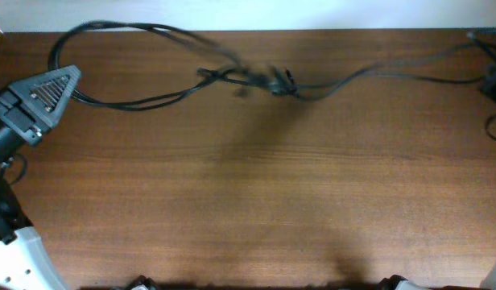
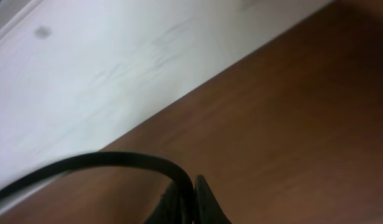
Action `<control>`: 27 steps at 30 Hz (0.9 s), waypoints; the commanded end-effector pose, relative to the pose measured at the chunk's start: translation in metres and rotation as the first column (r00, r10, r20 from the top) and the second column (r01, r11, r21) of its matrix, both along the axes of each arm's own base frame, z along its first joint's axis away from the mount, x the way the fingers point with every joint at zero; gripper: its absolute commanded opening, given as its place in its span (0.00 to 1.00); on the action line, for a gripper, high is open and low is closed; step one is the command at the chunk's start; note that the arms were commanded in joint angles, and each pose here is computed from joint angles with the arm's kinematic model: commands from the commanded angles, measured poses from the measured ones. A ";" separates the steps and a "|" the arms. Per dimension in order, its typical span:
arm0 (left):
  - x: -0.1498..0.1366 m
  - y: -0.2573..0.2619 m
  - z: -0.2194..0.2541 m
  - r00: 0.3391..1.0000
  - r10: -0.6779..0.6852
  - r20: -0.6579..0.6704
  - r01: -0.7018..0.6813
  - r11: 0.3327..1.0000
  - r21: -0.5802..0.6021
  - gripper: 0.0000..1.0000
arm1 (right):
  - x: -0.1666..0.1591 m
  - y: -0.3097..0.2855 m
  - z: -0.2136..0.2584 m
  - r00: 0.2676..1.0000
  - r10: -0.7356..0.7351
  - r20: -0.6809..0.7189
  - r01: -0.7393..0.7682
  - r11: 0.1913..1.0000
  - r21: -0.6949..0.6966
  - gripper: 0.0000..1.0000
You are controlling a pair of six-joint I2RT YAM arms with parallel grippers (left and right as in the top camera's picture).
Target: Untangle cables
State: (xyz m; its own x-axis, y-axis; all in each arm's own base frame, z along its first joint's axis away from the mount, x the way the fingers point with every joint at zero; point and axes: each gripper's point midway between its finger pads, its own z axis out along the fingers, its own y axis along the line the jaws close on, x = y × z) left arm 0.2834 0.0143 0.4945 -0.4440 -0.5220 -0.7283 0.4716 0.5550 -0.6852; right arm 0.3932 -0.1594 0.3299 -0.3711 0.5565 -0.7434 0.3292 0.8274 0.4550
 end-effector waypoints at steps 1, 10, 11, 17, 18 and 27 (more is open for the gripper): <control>0.000 0.006 0.010 0.997 0.051 0.056 -0.053 0.998 0.043 0.00 | -0.020 -0.051 0.004 0.989 -0.149 0.005 0.149 0.988 -0.025 0.04; 0.005 0.028 0.008 0.992 0.120 0.049 -0.122 0.992 0.035 0.00 | -0.073 -0.153 0.041 0.910 -0.383 0.158 0.402 0.909 -0.111 0.04; 0.005 0.028 0.007 0.992 0.120 0.048 -0.122 0.992 0.035 0.00 | -0.076 -0.158 0.042 0.903 -0.397 0.166 0.418 0.901 -0.117 0.04; 0.003 0.025 0.007 0.994 0.095 0.047 -0.097 0.995 0.036 0.00 | -0.114 -0.226 0.021 0.819 -0.555 0.146 0.572 0.811 -0.123 0.04; 0.002 0.024 0.007 0.995 0.088 0.041 -0.089 0.996 0.029 0.00 | -0.120 -0.235 0.017 0.806 -0.575 0.142 0.591 0.797 -0.124 0.04; -0.004 0.015 0.006 1.000 0.026 0.016 -0.026 1.000 0.006 0.00 | -0.154 -0.294 -0.016 0.680 -0.724 0.114 0.733 0.673 -0.099 0.99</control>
